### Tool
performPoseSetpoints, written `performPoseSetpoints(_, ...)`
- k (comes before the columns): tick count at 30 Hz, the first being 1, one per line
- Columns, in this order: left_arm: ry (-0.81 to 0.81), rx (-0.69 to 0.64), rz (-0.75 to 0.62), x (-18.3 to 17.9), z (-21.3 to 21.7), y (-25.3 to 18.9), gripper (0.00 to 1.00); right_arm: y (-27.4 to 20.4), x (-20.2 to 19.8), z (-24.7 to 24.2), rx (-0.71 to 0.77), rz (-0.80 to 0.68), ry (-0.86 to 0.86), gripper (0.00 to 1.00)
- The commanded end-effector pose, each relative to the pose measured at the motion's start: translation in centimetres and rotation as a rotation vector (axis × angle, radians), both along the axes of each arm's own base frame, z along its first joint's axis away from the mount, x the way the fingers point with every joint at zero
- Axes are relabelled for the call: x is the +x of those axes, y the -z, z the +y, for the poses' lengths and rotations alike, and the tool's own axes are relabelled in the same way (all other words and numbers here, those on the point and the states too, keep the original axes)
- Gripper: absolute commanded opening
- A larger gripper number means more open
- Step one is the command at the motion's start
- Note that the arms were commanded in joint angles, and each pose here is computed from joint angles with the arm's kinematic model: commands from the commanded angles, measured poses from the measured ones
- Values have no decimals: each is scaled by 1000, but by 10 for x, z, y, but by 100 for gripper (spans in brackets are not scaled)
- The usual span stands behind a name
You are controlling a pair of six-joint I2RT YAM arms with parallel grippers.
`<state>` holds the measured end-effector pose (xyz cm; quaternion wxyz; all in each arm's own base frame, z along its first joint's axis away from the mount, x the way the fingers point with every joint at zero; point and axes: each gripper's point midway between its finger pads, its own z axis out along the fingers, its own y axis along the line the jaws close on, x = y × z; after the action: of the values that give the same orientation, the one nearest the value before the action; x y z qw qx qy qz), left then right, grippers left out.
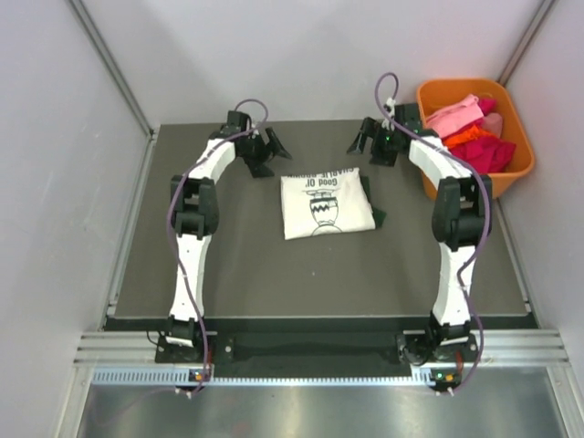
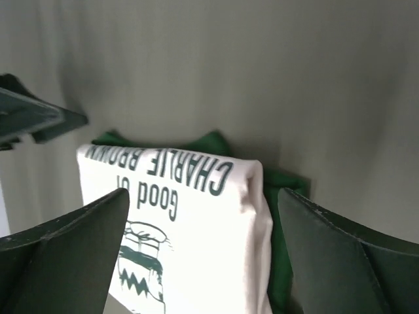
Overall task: Fold and stack the t-shirts
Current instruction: Fold the tshirt, then neatly place the folded tshirt to the corner
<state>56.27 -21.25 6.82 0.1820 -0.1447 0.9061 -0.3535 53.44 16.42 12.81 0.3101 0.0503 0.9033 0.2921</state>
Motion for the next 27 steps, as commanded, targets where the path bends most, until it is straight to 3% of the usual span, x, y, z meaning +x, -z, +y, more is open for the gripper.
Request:
performPoseSetpoints(1,-4,34,6,-6,7,-5,98,-43,15,1,42,-176,17,96)
performPoseSetpoints(2,-11,37,-111,1,9,-38,98,-45,11,2,35,-200,1,96)
performPoseSetpoints(3,-18,42,-137,-3,12,-42,98,-49,9,3,37,-234,-11,97)
performPoseSetpoints(4,-24,64,-74,-26,18,-13,98,-48,-1,3,34,-228,-19,97)
performPoseSetpoints(5,-33,62,-179,-22,18,-45,98,-48,-6,3,27,-232,-30,96)
performPoseSetpoints(15,19,99,-170,-89,15,-29,90,-29,-58,-18,-81,-181,-4,82)
performPoseSetpoints(18,33,113,-151,-105,9,-20,85,-18,-76,-25,-94,-166,31,82)
performPoseSetpoints(27,27,250,-139,-128,-17,9,86,-14,-133,-28,-60,-218,60,84)
